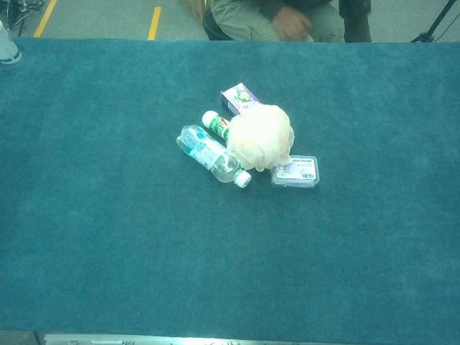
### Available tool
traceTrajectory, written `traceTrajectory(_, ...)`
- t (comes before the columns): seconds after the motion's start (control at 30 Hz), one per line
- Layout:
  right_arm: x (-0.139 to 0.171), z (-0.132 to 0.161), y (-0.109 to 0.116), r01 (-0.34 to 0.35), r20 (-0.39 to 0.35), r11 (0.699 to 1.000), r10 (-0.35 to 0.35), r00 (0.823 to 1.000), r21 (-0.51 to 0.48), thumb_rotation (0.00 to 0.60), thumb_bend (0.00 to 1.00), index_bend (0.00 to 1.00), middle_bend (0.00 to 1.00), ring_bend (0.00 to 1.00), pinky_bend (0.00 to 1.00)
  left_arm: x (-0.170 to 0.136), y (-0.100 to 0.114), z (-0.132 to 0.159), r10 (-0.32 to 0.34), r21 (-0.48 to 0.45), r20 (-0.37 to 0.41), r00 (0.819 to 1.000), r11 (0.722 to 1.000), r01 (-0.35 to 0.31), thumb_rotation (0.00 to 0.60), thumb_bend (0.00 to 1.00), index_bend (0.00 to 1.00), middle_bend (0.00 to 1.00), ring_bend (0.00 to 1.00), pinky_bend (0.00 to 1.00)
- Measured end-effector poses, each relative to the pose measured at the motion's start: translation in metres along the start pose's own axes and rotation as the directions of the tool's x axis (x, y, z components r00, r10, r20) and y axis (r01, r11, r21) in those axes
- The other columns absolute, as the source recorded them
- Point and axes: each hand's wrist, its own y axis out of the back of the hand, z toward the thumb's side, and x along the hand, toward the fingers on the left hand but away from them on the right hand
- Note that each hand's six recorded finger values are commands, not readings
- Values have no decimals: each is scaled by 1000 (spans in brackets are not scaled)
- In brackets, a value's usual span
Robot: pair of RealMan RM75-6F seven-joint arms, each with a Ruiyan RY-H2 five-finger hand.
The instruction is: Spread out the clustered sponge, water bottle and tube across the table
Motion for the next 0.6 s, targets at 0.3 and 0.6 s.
traceTrajectory(0.3,-3,-1,-1,-3,-5,1000,3,1000,-2,600,335,291,308,189,285,2,0,3,-3,10,5,1000,1000,3,600,271,316,235,165,195)
traceTrajectory(0.6,-7,2,0,6,-18,1000,-6,1000,-7,600,335,290,308,189,285,9,-2,6,-29,12,33,999,1000,29,600,270,316,235,165,195)
